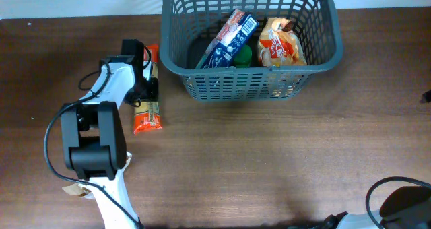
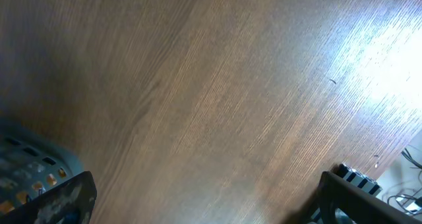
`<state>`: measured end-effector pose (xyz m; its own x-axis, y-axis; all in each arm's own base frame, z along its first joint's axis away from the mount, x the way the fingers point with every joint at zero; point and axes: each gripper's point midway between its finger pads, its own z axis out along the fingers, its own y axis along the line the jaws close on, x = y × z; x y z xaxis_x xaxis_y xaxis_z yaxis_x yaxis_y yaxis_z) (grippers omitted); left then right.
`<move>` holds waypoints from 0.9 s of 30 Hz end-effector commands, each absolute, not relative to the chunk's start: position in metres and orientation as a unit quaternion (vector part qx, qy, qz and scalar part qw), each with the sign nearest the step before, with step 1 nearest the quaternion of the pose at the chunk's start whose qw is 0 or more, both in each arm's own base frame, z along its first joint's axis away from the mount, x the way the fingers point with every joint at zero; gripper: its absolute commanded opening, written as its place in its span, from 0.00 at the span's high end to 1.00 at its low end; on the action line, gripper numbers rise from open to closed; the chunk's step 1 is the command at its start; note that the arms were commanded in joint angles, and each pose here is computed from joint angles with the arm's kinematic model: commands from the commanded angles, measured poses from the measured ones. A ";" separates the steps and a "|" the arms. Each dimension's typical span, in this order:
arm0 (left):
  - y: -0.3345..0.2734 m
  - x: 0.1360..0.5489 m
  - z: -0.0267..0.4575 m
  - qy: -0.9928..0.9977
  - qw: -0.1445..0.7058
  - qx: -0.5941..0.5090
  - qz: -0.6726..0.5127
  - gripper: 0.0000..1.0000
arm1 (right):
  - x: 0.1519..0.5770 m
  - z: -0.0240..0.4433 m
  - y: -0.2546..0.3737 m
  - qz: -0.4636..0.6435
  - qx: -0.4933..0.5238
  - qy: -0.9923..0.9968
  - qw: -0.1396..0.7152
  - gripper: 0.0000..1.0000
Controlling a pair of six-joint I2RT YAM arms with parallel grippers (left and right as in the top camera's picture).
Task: Pack container
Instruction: 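Grasp the orange-red biscuit pack with the left gripper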
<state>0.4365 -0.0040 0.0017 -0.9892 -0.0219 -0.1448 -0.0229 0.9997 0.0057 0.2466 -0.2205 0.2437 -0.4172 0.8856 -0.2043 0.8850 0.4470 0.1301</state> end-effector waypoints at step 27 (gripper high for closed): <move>-0.169 0.430 0.534 0.732 0.618 0.268 -0.098 0.98 | 0.244 0.247 -0.220 0.000 0.532 0.837 0.127 0.01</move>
<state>0.4660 -0.1009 0.5040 -0.2858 0.0924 -0.9538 0.2926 0.9562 0.0050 0.2466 -0.2204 0.2437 -0.4172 0.8856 -0.2041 0.8850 0.4470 0.1304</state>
